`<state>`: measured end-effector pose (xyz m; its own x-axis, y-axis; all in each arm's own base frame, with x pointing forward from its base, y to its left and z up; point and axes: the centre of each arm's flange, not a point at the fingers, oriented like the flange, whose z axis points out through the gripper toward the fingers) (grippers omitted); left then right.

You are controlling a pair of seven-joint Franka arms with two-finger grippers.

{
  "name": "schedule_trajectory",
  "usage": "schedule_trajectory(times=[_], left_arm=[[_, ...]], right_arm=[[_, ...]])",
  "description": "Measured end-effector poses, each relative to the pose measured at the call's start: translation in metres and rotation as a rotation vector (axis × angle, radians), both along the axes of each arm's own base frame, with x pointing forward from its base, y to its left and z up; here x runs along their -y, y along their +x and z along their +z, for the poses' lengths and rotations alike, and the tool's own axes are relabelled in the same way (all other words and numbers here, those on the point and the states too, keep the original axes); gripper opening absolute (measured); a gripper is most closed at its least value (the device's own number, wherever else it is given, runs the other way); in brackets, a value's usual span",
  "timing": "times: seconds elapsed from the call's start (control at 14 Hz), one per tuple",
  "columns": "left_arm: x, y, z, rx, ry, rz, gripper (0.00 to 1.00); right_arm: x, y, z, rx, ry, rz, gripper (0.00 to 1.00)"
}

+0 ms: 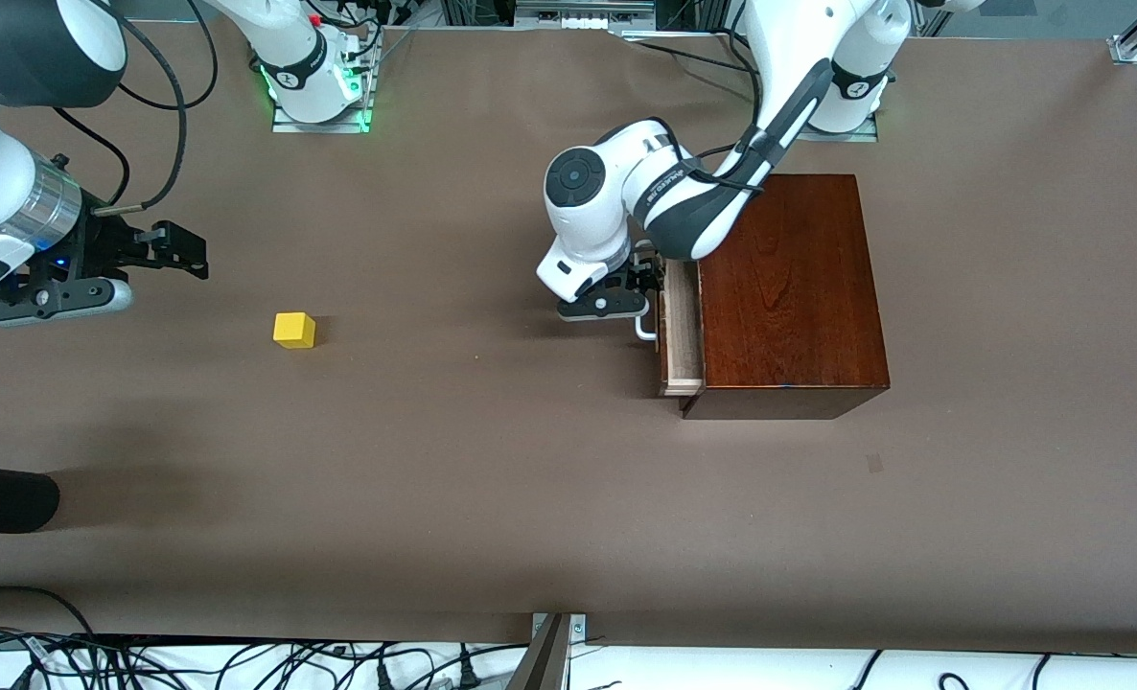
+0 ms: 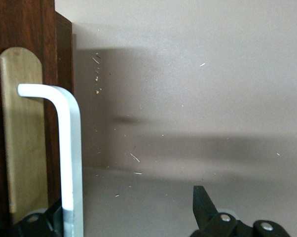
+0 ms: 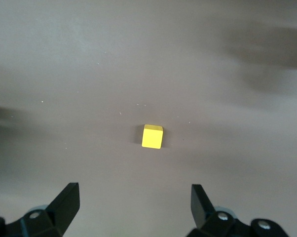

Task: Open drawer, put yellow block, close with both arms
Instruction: 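Pull the drawer open with the left gripper, then pull the drawer further while the right gripper reaches the yellow cube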

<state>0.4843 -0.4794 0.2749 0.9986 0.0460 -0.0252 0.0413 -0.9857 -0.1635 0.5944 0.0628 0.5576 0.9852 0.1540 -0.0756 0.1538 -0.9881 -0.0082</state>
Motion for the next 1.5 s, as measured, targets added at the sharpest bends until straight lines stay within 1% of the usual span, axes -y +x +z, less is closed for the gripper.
schedule_trajectory(times=[0.5, 0.72, 1.0, 1.15, 1.5], left_arm=[[0.018, -0.002, 0.002, 0.016, -0.012, -0.001, 1.0], [0.022, -0.002, 0.0, 0.019, -0.007, 0.004, 1.0], [0.026, -0.002, -0.002, 0.026, 0.006, 0.017, 1.0], [0.028, -0.003, -0.003, 0.027, 0.014, 0.014, 1.0], [0.033, -0.007, -0.006, 0.048, 0.055, 0.007, 1.0]], right_arm=[[0.002, 0.0, 0.001, 0.002, 0.0, -0.005, 1.0], [0.009, 0.0, 0.002, 0.003, 0.004, -0.018, 1.0], [0.016, 0.0, -0.004, -0.006, 0.018, -0.035, 1.0], [0.014, 0.0, -0.019, 0.0, 0.018, -0.053, 1.0], [0.011, -0.008, -0.099, 0.008, 0.017, -0.066, 1.0]])
